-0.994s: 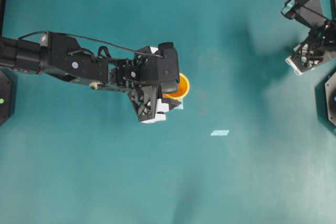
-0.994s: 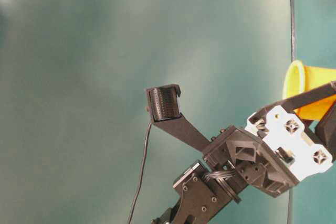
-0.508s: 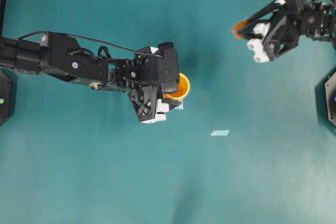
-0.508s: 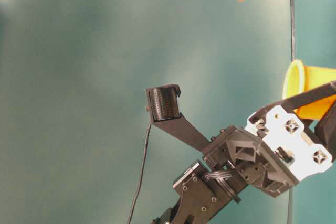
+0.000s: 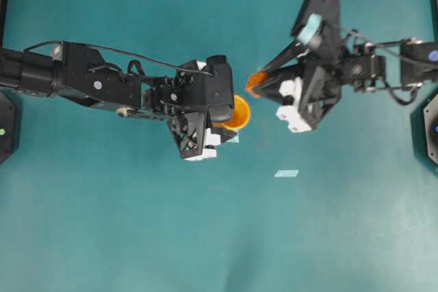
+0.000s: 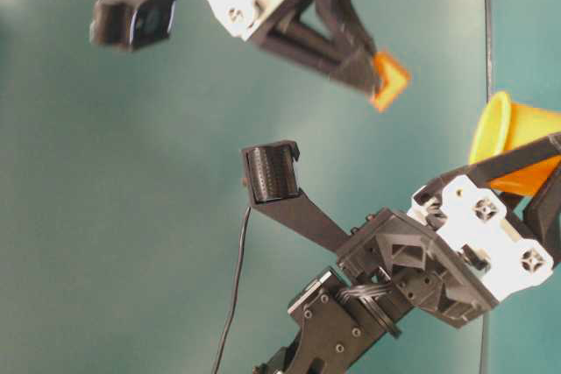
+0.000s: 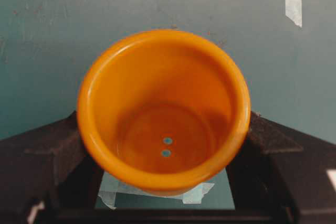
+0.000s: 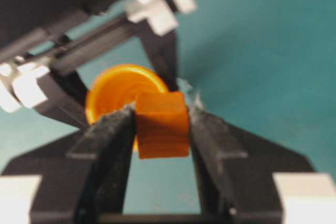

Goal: Hold the block with right arm and the cup with left arm, then put the block into the cup.
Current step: 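Carry the held block with the right gripper over the cup, then open the right gripper to drop the block into the cup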

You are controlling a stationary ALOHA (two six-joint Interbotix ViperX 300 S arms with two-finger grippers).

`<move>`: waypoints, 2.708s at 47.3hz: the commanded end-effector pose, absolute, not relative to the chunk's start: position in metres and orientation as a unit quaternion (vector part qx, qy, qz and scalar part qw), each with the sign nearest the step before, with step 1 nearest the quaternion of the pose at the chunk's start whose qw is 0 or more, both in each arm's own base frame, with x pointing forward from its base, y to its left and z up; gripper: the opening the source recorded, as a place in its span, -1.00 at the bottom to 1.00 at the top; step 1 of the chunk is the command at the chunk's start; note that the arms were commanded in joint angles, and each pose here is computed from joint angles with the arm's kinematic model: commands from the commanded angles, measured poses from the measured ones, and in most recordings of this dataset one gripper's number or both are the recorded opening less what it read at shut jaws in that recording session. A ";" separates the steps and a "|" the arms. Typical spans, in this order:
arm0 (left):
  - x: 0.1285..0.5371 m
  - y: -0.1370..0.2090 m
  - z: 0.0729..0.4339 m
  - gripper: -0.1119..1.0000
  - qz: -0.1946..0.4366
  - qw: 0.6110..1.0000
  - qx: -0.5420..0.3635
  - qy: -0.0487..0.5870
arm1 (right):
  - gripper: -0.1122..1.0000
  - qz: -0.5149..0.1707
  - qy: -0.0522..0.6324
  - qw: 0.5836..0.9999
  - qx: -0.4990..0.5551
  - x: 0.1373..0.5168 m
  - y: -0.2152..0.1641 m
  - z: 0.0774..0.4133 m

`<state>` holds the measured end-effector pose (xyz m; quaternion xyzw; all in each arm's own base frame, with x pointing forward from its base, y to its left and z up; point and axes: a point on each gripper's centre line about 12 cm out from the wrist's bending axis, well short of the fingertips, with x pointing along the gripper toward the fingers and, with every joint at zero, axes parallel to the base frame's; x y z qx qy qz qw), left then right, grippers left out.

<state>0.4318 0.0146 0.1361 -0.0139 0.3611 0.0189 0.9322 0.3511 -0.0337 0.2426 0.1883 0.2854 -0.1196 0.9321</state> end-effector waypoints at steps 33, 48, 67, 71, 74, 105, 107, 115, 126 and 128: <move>0.438 0.014 0.162 0.32 0.014 0.968 -0.005 0.250 | -0.10 -0.094 0.264 0.943 0.181 0.377 -0.018 0.264; 0.424 0.013 0.157 0.32 0.014 0.968 -0.005 0.250 | -0.10 -0.099 0.274 0.939 0.180 0.376 -0.019 0.263; 0.432 0.013 0.165 0.32 0.013 0.974 -0.004 0.227 | -0.09 -0.097 0.273 0.941 0.174 0.376 -0.019 0.263; 0.432 0.013 0.165 0.32 0.013 0.974 -0.004 0.227 | -0.07 -0.098 0.274 0.941 0.174 0.376 -0.019 0.263; 0.432 0.013 0.165 0.32 0.014 0.974 -0.004 0.225 | 0.08 -0.098 0.275 0.940 0.174 0.376 -0.019 0.263; 0.435 0.013 0.169 0.32 0.013 0.976 -0.004 0.216 | 0.30 -0.098 0.274 0.941 0.174 0.376 -0.019 0.263; 0.435 0.013 0.169 0.32 0.013 0.976 -0.004 0.216 | 0.30 -0.098 0.274 0.941 0.173 0.376 -0.019 0.263; 0.435 0.013 0.169 0.32 0.013 0.976 -0.005 0.216 | 0.30 -0.098 0.274 0.940 0.176 0.376 -0.019 0.263; 0.435 0.013 0.169 0.32 0.013 0.976 -0.006 0.216 | 0.30 -0.098 0.273 0.941 0.176 0.376 -0.019 0.264; 0.435 0.013 0.169 0.32 0.013 0.976 -0.006 0.216 | 0.30 -0.098 0.273 0.941 0.176 0.376 -0.019 0.264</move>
